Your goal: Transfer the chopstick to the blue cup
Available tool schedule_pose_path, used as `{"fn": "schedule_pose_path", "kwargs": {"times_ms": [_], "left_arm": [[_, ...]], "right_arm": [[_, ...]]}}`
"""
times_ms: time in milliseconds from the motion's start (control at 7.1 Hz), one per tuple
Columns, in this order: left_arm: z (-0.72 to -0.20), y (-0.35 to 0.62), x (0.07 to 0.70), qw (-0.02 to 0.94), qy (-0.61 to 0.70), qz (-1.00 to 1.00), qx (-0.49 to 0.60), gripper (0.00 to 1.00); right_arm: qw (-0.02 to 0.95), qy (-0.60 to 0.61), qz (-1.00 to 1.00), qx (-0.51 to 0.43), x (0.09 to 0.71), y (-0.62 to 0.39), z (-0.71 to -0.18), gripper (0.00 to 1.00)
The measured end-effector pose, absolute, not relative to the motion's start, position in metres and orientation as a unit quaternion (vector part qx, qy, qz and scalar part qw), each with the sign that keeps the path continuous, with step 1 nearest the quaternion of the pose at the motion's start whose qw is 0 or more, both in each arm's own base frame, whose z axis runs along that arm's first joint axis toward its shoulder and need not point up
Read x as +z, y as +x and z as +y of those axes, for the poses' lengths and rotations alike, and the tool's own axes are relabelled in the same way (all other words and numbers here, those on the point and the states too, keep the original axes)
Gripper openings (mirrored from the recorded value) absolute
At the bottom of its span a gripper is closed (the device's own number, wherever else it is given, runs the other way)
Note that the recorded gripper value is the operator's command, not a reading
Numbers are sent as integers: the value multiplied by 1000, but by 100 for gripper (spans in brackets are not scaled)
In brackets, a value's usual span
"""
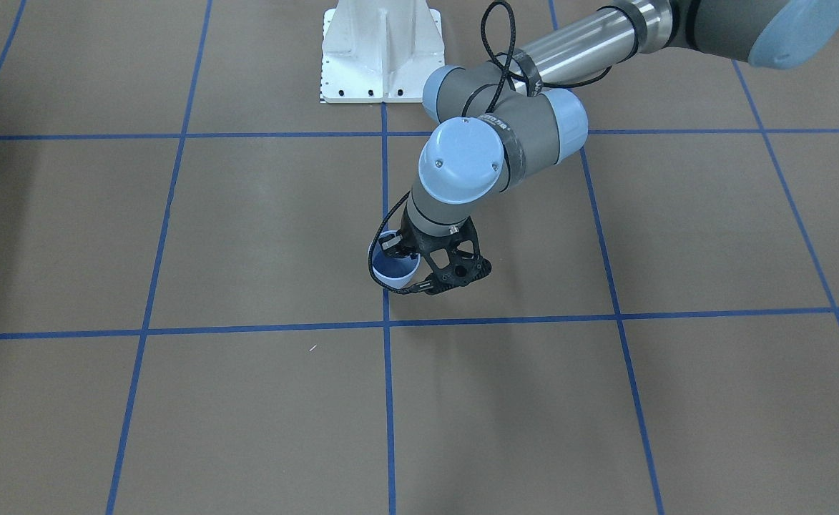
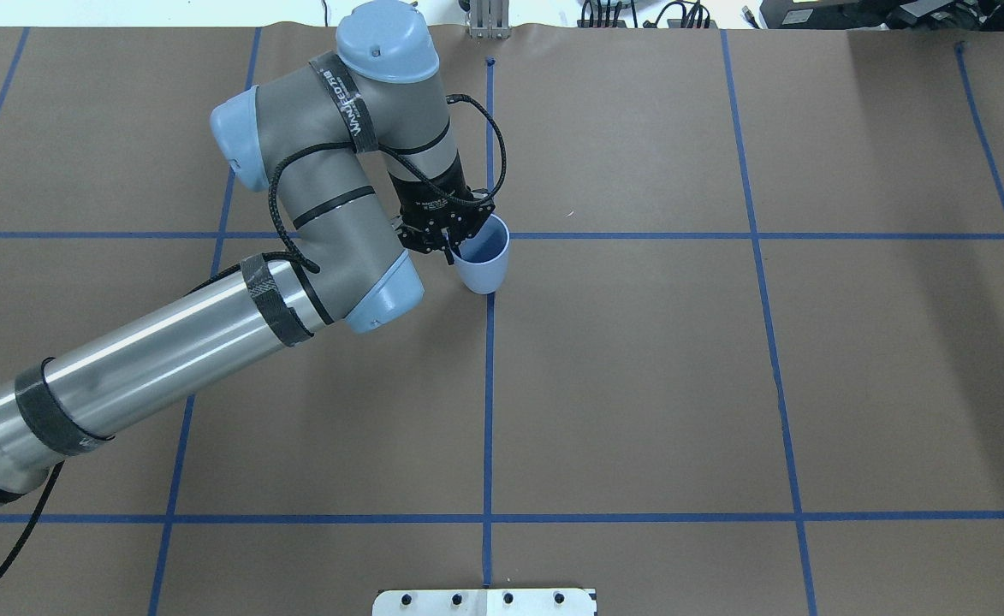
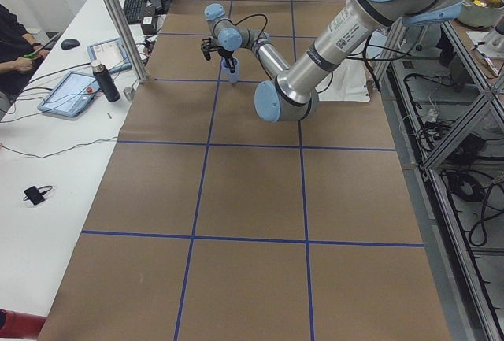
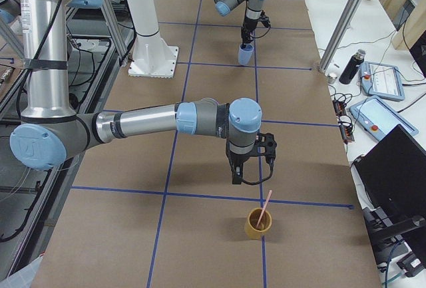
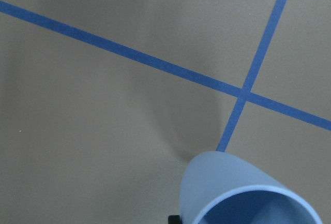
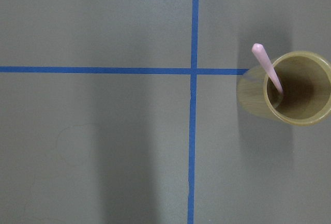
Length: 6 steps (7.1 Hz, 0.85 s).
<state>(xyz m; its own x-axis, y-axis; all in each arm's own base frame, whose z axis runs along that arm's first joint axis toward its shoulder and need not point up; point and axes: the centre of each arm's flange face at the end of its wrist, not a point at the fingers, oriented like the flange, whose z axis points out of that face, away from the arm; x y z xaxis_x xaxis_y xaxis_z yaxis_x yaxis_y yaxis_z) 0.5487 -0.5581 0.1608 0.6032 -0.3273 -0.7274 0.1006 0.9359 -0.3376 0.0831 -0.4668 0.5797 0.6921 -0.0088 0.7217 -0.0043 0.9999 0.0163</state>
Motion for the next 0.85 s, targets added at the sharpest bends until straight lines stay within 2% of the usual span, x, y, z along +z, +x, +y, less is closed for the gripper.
{"fn": "schedule_pose_path", "kwargs": {"times_ms": [141, 282, 564, 846], "left_arm": [[-559, 550, 160, 885, -131, 431, -120, 0], [-559, 552, 158, 883, -130, 435, -120, 9], [-557, 557, 158, 879, -120, 444, -122, 17], [-555, 562, 159, 880, -111, 445, -122, 19]], "right_arm": [[920, 8, -392, -1, 580, 83, -467, 100], [920, 8, -393, -1, 581, 83, -467, 100], [920, 9, -391, -1, 579, 83, -469, 100], [920, 10, -392, -1, 578, 83, -471, 100]]}}
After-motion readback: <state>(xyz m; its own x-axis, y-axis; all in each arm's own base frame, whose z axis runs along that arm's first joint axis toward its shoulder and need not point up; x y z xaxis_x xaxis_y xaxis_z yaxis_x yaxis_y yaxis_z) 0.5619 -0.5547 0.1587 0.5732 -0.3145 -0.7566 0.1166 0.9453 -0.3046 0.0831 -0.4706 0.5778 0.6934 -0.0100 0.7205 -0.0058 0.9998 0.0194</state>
